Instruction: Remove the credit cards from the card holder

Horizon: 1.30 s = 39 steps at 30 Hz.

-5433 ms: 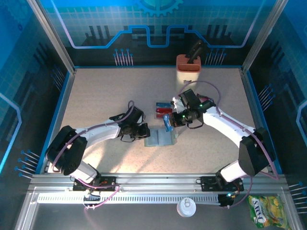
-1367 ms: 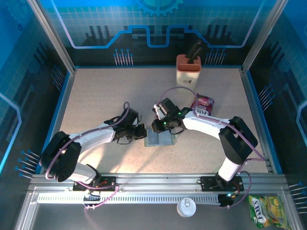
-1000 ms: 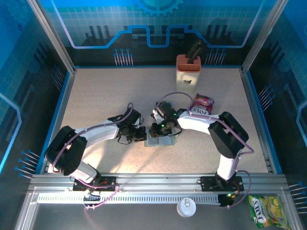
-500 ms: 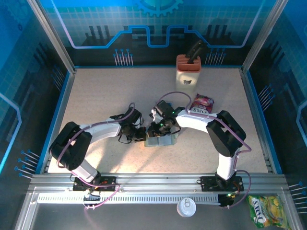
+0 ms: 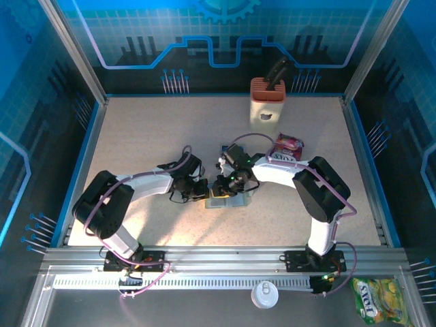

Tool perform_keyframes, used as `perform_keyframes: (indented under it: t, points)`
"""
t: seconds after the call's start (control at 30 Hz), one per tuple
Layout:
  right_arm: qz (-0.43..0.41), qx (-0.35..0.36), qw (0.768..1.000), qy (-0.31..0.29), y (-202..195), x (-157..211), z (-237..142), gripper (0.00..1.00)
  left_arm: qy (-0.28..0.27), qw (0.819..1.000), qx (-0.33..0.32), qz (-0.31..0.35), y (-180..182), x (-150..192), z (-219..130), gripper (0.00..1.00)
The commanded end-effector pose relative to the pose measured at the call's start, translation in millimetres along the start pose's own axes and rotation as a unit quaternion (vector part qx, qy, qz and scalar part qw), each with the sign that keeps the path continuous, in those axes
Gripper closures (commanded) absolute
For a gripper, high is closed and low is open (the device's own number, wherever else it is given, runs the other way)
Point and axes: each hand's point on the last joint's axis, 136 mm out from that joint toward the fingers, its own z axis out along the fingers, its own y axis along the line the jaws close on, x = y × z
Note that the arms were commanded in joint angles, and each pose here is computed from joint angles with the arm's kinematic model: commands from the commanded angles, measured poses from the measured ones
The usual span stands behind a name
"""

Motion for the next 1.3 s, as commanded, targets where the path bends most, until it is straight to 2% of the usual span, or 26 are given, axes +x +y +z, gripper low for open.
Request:
perform_keyframes:
  t: [0.0, 0.6, 1.07, 1.27]
  points:
    - [0.023, -0.010, 1.000, 0.006, -4.1, 1.7, 4.0, 0.76, 0.023, 0.999, -0.012, -0.030, 15.3, 12.0, 7.7, 1.00]
    - [0.045, 0.026, 0.999, 0.012, -33.1, 2.9, 3.4, 0.76, 0.020, 0.999, -0.038, -0.017, 23.9, 11.3, 0.7, 1.00]
    - [0.053, 0.024, 0.998, 0.000, -44.7, 5.0, -5.5, 0.76, 0.019, 0.999, -0.044, -0.013, 21.1, 8.4, -3.8, 1.00]
    - [0.052, 0.006, 0.999, -0.002, -41.6, 4.5, -4.5, 0.76, 0.002, 1.000, -0.013, -0.012, -0.4, -2.2, -15.8, 1.00]
